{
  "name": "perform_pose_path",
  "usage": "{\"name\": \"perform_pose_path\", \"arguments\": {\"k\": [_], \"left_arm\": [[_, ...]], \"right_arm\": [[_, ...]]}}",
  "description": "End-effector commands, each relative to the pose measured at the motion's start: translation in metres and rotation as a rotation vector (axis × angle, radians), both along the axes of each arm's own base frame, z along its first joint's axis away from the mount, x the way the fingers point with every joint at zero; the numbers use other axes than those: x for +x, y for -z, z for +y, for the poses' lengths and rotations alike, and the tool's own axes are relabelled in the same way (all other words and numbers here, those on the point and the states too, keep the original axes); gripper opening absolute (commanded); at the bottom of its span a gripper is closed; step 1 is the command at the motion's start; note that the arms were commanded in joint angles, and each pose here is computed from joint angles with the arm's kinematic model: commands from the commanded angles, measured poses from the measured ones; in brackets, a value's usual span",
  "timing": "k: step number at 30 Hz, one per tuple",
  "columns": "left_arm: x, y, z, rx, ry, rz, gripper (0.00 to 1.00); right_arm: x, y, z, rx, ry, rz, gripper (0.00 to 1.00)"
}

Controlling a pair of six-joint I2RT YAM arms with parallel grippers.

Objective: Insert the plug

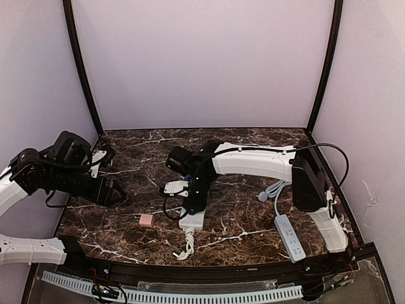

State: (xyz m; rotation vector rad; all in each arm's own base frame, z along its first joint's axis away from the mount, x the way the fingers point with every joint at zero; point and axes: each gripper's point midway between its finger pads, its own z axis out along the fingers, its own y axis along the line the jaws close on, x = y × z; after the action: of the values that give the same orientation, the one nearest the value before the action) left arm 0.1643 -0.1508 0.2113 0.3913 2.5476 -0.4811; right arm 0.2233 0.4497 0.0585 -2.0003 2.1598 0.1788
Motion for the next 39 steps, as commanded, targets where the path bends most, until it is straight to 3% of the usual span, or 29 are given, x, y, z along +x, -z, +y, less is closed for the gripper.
{"name": "perform_pose_path", "arguments": {"k": [1, 10, 15, 23, 26, 36, 38, 39], "left_arm": [[-0.013, 0.008, 0.009, 0.002, -0.019, 0.049, 0.71], [-0.027, 0.004, 0.024, -0.014, -0.047, 0.044, 0.70], [-0.033, 0.003, 0.032, -0.019, -0.062, 0.037, 0.70], [-0.038, 0.002, 0.036, -0.025, -0.059, 0.027, 0.70], [-0.039, 0.001, 0.036, -0.027, -0.054, 0.022, 0.70], [-0.041, -0.004, 0.035, -0.057, -0.050, 0.008, 0.71], [-0.041, -0.004, 0.035, -0.060, -0.053, 0.009, 0.72], [-0.041, -0.005, 0.035, -0.063, -0.056, 0.009, 0.73]], "right_arm": [[-0.046, 0.088, -0.024, -0.228, 0.003, 0.151, 0.00], [-0.042, 0.095, -0.027, -0.258, 0.003, 0.104, 0.00], [-0.030, 0.073, -0.013, -0.194, 0.009, 0.046, 0.31], [-0.012, 0.021, 0.013, -0.066, 0.008, -0.057, 0.66], [-0.006, 0.004, 0.016, -0.034, 0.024, -0.086, 0.73], [0.010, -0.067, 0.033, 0.126, 0.112, -0.177, 0.82], [0.010, -0.084, 0.037, 0.175, 0.128, -0.184, 0.94], [0.010, -0.093, 0.037, 0.198, 0.137, -0.188, 0.95]]}}
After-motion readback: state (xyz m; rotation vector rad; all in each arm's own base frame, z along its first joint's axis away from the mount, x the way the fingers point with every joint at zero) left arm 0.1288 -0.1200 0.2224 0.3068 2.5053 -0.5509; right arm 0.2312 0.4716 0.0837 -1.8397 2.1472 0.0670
